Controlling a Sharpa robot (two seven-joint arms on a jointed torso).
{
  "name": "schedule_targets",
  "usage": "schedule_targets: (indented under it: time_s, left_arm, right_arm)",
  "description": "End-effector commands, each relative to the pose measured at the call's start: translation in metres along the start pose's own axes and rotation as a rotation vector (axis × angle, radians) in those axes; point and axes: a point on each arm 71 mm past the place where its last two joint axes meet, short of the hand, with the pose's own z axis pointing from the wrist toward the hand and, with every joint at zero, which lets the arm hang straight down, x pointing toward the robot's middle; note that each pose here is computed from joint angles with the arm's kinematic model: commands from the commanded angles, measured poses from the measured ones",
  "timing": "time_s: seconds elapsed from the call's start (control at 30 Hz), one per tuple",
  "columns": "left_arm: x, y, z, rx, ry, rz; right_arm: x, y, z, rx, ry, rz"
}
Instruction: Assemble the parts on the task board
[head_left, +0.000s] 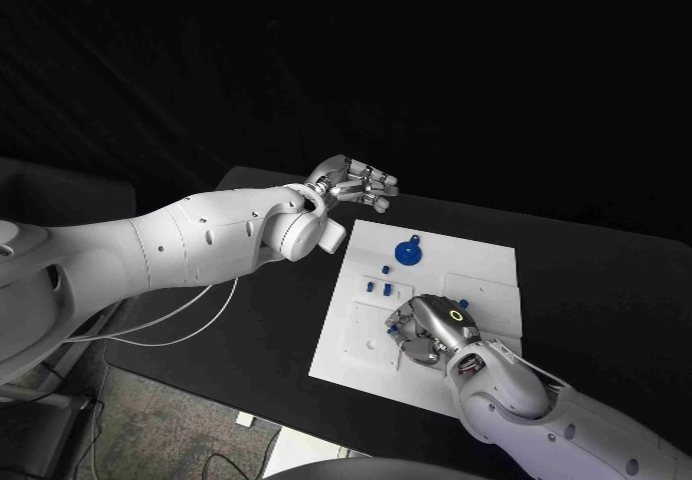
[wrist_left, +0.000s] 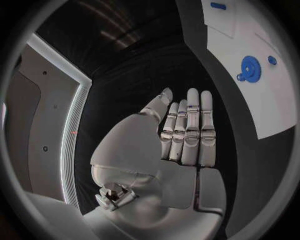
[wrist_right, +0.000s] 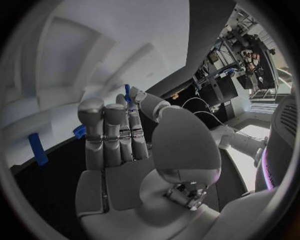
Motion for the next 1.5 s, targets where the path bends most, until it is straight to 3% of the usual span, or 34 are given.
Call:
schedule_targets:
  time_s: [0.03,0.3,0.83,1.5]
  left_arm:
    - [0.0019,-0.0018,0.0007,0.009,0.013,-0.001]
    - [0.0018,-0.0015,0.0008,0.007,0.016,-0.001]
    - [0.0019,-0.0010,0.0010,0.002,0.020,-0.002]
    - [0.0024,-0.0007,0.0015,-0.002,0.023,-0.003]
  right_arm:
    - [0.0031,-0.0014,-0.0011,0.013,0.010,-0.042]
    - [0.0004,0.0010,-0.0008,0.023,-0.031,-0.040]
    - [-0.0039,0.0034,-0.0031,0.021,-0.061,-0.031]
    - [0.0031,0.0011,-0.0042,0.018,0.047,-0.077]
